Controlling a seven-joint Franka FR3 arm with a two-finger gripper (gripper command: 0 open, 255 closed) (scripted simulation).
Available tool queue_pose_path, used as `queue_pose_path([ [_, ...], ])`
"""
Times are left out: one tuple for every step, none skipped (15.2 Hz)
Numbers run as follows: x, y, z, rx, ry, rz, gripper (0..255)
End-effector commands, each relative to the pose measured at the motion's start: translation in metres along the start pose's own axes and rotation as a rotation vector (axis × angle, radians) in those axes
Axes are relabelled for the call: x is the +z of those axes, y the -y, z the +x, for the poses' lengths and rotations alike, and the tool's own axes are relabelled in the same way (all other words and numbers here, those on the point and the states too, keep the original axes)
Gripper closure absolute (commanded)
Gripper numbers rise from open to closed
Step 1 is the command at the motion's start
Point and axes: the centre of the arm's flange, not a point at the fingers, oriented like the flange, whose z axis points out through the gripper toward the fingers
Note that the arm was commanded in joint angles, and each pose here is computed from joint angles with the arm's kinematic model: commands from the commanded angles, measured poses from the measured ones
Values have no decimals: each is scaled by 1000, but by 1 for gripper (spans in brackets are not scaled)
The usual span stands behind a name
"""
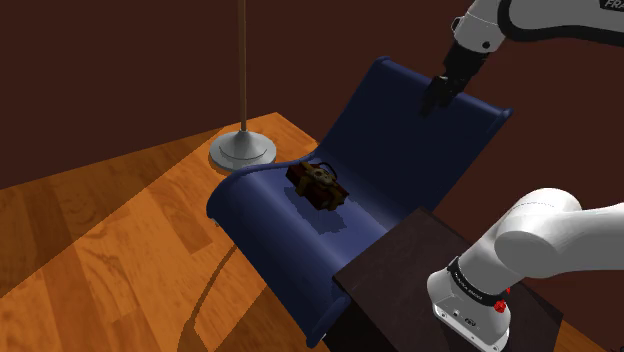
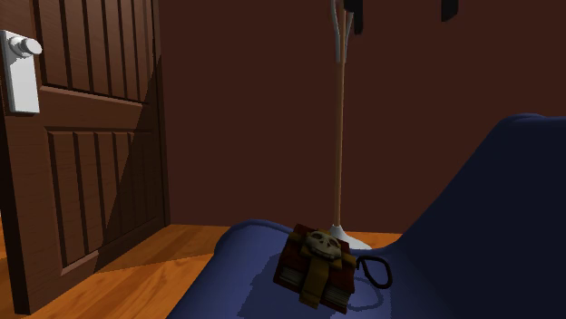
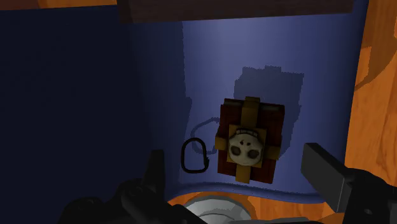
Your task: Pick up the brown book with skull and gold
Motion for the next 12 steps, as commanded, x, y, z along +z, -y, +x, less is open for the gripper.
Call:
queue_pose_path([
  [0,0,0,0,0,0,0],
  [10,-2,8,-27,-3,9,0],
  [20,-5,16,-54,-6,18,0],
  [30,-7,25,-82,-9,26,0],
  [40,-8,33,-109,-12,35,0],
  [50,-9,42,-136,-15,44,0],
  [60,-10,50,-163,-18,53,0],
  [70,-11,59,-190,-20,62,0],
  [80,-11,67,-217,-23,70,0],
  [89,-11,76,-245,-26,79,0],
  [99,-11,85,-272,-29,88,0],
  [109,-10,93,-299,-32,97,0],
])
